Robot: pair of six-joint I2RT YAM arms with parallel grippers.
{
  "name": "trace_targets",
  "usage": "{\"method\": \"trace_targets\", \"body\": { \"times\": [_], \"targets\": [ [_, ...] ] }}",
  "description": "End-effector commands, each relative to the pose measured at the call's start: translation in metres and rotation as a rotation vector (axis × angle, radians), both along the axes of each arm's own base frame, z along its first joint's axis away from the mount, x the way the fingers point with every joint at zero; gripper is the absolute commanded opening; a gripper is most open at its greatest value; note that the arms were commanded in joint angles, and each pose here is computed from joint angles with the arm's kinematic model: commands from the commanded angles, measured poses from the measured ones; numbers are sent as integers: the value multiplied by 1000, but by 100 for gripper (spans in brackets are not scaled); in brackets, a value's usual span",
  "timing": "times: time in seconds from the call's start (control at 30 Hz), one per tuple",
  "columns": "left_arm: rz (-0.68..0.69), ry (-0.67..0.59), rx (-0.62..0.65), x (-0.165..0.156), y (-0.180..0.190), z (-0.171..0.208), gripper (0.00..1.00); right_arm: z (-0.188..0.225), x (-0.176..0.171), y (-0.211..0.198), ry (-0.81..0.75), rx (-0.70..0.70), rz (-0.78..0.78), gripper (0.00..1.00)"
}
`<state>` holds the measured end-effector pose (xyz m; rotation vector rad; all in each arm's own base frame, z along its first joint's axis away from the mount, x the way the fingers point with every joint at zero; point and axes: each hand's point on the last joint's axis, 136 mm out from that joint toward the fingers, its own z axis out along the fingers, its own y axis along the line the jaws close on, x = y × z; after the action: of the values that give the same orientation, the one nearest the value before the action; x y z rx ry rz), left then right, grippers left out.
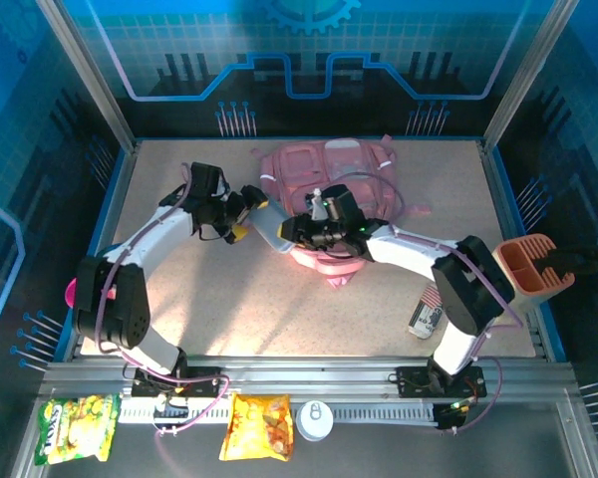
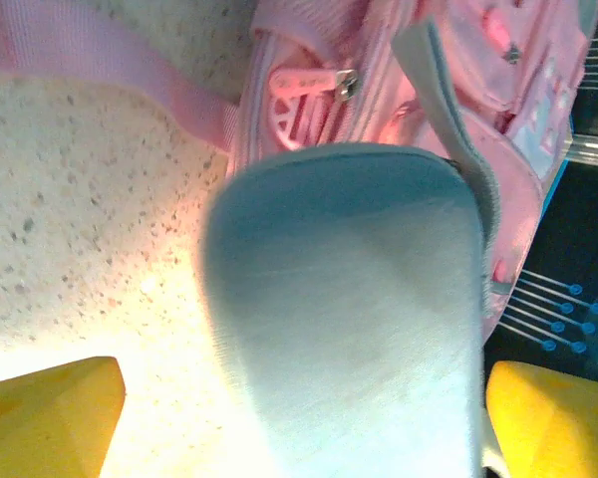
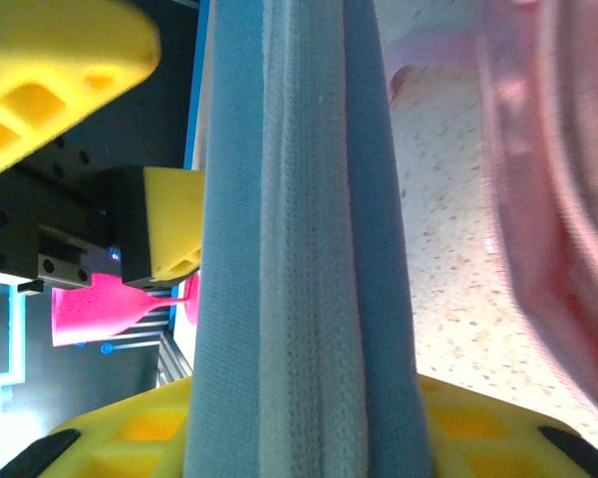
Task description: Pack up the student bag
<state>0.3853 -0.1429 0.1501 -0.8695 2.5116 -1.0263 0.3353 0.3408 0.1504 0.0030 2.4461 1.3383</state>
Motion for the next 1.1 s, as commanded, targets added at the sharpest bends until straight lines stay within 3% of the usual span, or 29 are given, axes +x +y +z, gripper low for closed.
{"method": "trace_targets", "body": {
  "times": [0.0, 0.23, 0.57, 0.87, 1.07],
  "targets": [
    [-58, -132, 97, 1, 5, 27, 95, 40, 14, -32, -124, 12, -75, 39],
    [-327, -333, 294, -1, -43, 43, 96, 55, 22, -110, -162, -61, -244, 38],
    [-933, -536, 744, -4, -129, 16, 93, 59, 12, -192, -150, -150, -428, 39],
    [-1197, -536, 898, 18, -159, -27, 77, 50, -6, -231, -119, -186, -518, 40],
    [-1265, -524, 1018, 41, -160, -52, 68, 55, -10, -236, -132, -193, -520, 40]
  ]
}}
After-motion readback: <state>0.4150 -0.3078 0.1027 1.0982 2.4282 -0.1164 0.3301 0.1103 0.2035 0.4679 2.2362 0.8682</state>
